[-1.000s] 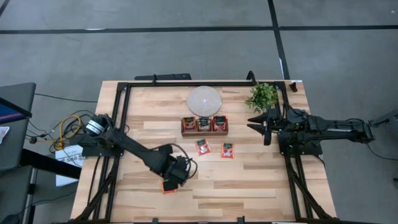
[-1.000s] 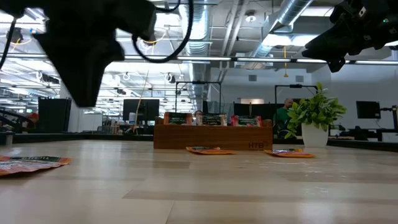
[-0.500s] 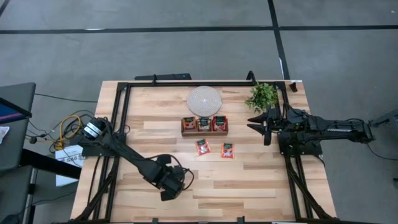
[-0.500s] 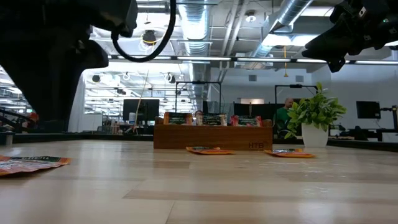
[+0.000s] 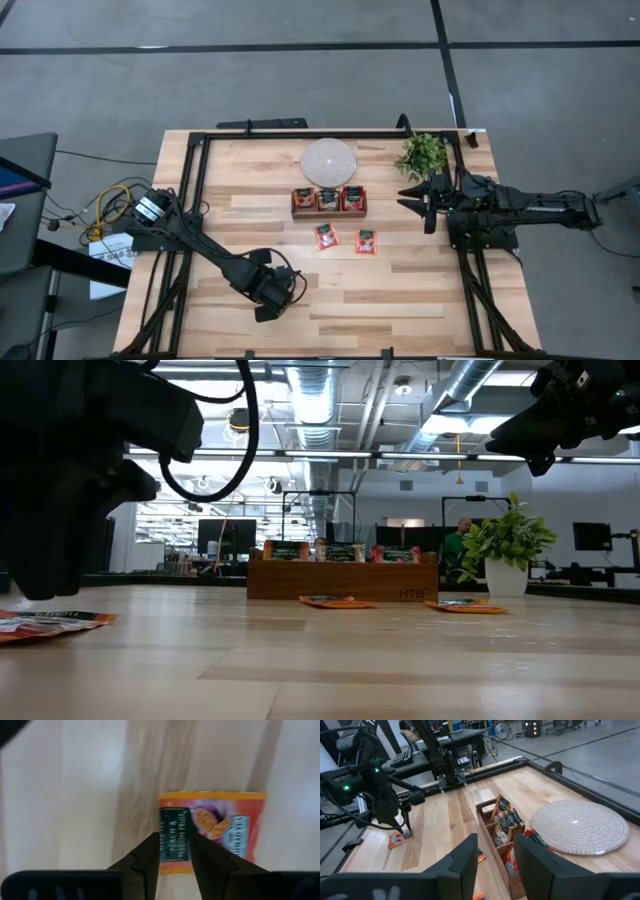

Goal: Pick & Place Tea
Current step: Put the bottom orange tea bag into the left slot of the wooden organizer

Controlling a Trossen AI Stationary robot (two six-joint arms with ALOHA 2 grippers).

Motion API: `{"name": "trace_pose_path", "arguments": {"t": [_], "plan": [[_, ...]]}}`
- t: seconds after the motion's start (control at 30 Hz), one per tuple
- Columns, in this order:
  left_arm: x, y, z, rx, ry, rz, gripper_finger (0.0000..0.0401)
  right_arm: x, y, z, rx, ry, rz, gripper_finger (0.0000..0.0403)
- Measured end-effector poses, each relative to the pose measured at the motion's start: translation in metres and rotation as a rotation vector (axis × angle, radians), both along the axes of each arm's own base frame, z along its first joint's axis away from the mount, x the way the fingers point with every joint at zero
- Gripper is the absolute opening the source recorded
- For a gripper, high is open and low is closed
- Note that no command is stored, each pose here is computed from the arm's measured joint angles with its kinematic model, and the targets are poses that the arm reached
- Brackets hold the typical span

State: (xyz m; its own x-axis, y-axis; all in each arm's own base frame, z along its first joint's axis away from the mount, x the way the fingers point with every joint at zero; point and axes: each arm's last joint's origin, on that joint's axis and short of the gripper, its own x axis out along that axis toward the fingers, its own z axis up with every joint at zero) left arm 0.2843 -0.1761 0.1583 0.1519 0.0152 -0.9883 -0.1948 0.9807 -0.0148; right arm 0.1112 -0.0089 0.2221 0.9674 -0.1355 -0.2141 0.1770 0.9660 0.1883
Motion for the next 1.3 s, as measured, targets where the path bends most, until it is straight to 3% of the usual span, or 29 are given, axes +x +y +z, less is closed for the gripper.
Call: {"name": "trace_pose_path", "arguments": {"t": [0.57, 0.97, 1.13, 1.3], "plan": [[-0.008, 0.008, -0.020, -0.047, 0.017, 0.030, 0.0094, 0.000, 0.000, 0.000, 0.000, 0.000, 0.000, 0.0118], [-0.007, 0.008, -0.021, -0.074, 0.026, 0.035, 0.0019, 0.000, 0.000, 0.000, 0.000, 0.000, 0.000, 0.0118], [-0.010, 0.010, -0.019, -0.003, 0.046, 0.109, 0.0002, 0.000, 0.000, 0.000, 0.000, 0.000, 0.000, 0.0118], [-0.011, 0.016, -0.007, 0.186, 0.069, 0.121, 0.0000, 0.000, 0.000, 0.000, 0.000, 0.000, 0.000, 0.0118]]}}
